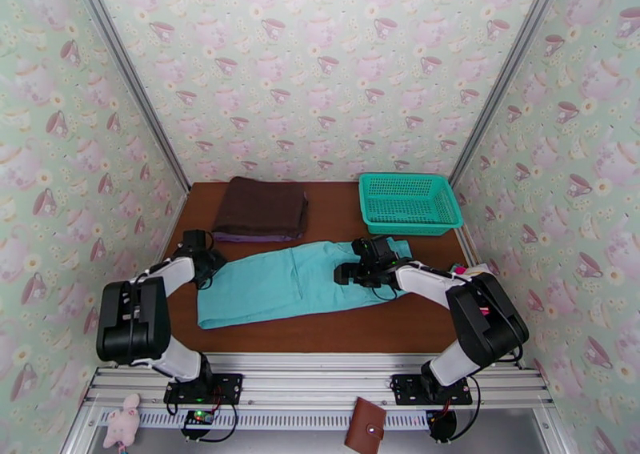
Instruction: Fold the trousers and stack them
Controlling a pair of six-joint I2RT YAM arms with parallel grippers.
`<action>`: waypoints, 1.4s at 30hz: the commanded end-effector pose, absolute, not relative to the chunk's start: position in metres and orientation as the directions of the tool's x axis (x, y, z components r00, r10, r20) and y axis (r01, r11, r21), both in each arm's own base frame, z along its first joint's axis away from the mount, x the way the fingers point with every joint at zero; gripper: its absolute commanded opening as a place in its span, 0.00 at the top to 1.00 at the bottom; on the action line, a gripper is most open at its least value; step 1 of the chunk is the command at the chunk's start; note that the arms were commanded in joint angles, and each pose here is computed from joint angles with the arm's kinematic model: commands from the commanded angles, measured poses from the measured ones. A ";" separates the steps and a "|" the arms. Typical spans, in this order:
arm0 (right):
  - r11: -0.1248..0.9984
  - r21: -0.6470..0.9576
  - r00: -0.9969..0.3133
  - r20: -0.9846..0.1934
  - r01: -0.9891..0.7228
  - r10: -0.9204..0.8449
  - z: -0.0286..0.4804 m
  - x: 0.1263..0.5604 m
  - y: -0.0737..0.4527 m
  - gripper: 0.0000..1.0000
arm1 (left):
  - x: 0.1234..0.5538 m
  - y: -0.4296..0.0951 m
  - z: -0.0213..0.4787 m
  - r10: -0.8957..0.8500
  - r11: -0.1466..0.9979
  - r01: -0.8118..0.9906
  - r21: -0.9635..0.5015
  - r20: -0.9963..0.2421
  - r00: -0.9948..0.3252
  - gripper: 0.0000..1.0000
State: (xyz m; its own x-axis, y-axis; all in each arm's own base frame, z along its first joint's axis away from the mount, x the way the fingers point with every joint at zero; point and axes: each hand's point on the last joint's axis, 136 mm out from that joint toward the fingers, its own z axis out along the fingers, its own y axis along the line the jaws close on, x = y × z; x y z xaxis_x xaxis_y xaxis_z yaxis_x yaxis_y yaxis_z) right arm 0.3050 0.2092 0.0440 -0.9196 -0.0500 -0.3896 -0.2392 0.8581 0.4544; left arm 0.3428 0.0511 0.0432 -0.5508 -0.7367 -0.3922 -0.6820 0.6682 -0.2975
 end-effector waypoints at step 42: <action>0.803 0.531 -0.857 -0.513 -0.270 0.051 0.094 0.306 0.198 0.01 | 0.289 0.073 0.073 -0.564 0.809 -0.587 -0.014 -0.299 -0.770 0.14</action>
State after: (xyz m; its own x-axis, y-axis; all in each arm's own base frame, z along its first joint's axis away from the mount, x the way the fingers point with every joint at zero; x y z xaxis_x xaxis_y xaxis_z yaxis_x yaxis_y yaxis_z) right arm 0.3028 0.2042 0.0900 -0.8598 0.0010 -0.5106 -0.2926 0.8184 0.4945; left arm 0.2926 0.0832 0.0966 -0.6313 -0.6656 -0.3982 -0.7088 0.7035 -0.0523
